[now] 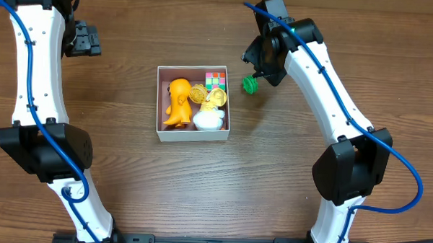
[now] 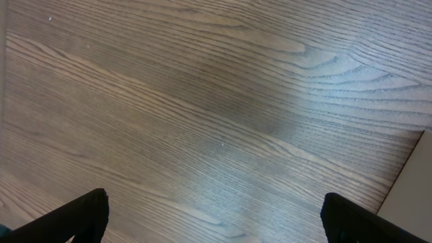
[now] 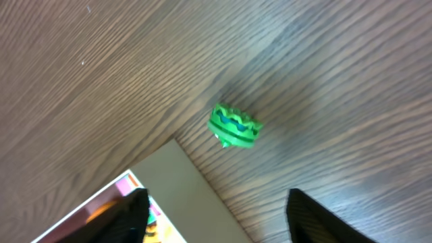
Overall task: Pack container
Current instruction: 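Lift the green coin with the right gripper and move it upward, then carry the green coin left to the box's upper right corner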
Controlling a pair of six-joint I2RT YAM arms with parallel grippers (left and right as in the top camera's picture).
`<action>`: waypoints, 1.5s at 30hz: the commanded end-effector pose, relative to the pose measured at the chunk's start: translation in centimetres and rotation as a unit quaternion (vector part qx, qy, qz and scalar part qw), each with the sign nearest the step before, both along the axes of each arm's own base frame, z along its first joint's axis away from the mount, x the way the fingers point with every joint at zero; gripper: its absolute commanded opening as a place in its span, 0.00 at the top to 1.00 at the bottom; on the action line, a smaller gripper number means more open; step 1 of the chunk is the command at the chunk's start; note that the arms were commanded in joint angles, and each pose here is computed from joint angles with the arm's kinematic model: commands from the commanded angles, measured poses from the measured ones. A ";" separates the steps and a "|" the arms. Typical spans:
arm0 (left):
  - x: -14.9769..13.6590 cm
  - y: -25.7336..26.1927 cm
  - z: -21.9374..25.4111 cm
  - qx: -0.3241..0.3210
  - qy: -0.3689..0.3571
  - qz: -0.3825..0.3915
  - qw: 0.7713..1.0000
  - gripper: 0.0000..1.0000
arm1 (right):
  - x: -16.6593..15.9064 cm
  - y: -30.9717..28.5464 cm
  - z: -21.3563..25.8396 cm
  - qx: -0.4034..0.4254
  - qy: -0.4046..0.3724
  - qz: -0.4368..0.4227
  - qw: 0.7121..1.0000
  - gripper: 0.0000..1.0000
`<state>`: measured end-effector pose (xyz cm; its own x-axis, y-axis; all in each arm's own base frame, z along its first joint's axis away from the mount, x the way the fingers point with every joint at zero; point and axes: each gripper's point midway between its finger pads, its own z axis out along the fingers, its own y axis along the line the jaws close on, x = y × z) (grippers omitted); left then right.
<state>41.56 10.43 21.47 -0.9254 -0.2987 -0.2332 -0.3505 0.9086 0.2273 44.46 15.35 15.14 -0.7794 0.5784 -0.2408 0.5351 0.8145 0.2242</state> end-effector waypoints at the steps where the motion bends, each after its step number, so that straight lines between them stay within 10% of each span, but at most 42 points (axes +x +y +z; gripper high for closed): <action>1: 0.3 0.0 0.0 0.000 0.000 -0.010 1.000 0.00 | 1.5 -1.4 -0.3 -0.039 -0.020 0.027 0.999 0.28; 16: 0.3 0.0 0.0 0.000 0.000 -0.010 1.000 0.00 | 1.5 -4.2 -3.8 -0.142 0.026 0.293 0.945 0.00; 45: 0.3 0.0 0.0 0.000 0.000 -0.010 1.000 0.00 | 1.0 -1.8 -9.4 -0.092 0.063 0.407 0.907 0.00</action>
